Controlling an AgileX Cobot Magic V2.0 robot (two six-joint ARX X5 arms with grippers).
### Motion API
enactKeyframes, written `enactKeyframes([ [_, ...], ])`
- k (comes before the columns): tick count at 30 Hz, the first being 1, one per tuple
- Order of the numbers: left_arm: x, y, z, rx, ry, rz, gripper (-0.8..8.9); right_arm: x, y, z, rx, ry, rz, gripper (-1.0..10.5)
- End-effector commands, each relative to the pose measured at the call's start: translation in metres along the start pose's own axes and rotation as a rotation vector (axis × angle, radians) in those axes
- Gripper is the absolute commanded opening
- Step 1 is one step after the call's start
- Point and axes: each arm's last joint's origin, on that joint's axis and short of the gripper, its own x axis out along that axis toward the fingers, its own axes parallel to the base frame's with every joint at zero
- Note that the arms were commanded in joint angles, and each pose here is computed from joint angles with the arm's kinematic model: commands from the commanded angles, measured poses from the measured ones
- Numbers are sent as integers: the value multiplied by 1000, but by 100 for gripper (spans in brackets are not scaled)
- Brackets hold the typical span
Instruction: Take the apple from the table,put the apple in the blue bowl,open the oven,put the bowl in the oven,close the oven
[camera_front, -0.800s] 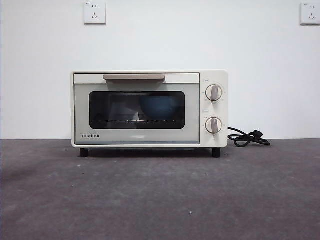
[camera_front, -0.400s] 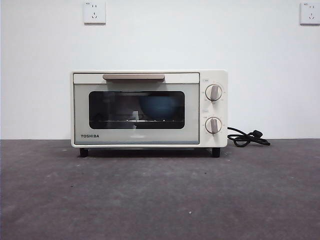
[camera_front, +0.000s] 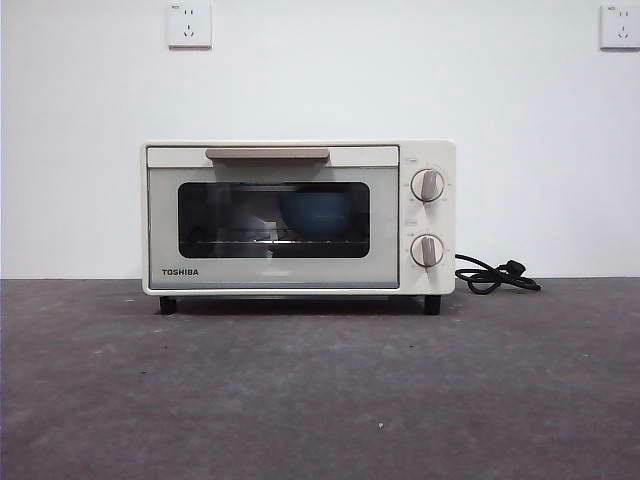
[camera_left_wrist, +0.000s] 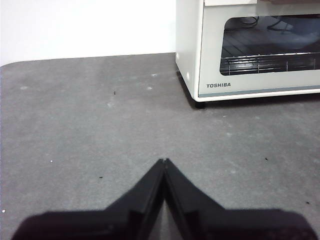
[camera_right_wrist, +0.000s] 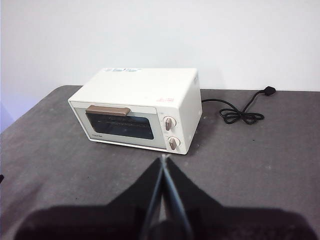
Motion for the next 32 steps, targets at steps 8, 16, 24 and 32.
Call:
enactKeyframes([
  [8, 2, 0, -4, -13, 16, 4, -3, 0, -1, -3, -8, 20, -10, 2],
  [16, 2, 0, -4, -13, 18, 4, -4, 0, -1, -3, -8, 20, -10, 2],
  [24, 2, 0, -4, -13, 18, 4, -4, 3, 4, -10, -154, 39, -253, 1],
  [32, 2, 0, -4, -13, 19, 4, -4, 69, 14, -54, -188, -10, -337, 1],
])
